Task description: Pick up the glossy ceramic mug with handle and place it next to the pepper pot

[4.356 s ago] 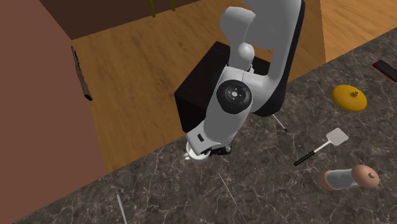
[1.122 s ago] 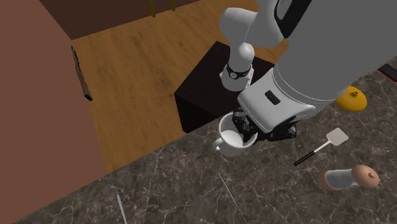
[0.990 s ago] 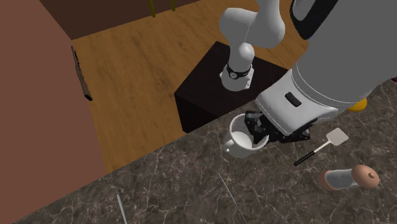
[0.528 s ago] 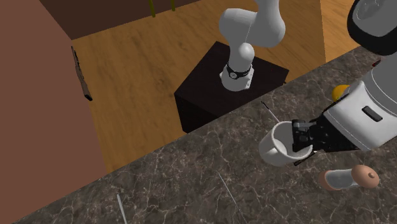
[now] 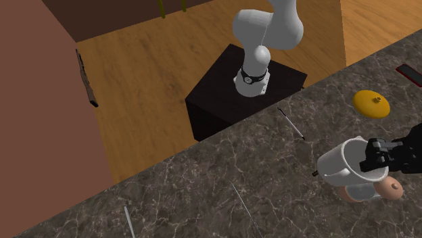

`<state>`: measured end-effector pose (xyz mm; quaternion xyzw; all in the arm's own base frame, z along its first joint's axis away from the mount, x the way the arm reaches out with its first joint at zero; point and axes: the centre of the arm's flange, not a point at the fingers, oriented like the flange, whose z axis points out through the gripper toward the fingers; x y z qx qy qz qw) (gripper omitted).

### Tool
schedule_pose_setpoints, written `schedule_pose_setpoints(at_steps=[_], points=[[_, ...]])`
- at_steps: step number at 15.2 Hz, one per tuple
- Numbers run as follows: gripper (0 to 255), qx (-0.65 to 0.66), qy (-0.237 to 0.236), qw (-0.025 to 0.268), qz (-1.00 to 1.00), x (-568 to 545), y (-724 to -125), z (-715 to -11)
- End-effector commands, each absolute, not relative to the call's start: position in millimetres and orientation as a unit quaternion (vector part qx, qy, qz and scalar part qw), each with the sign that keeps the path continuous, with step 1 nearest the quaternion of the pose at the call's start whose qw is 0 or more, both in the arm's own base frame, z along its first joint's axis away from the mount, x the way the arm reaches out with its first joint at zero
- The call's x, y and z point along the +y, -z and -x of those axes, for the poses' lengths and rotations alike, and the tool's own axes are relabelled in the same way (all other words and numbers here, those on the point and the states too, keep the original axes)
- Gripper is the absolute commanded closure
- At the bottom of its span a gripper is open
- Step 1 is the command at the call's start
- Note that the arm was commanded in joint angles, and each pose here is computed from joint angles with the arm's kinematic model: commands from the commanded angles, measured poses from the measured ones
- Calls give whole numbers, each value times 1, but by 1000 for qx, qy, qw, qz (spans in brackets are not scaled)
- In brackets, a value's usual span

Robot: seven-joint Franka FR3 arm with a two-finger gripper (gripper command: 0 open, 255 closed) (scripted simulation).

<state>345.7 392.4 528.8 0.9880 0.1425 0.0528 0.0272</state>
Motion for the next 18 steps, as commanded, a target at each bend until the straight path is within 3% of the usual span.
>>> schedule_pose_setpoints(at_steps=[1, 18], points=[[255, 141, -53, 27, -988, 412, -530, -336], [255, 141, -53, 27, -988, 412, -440, -336]])
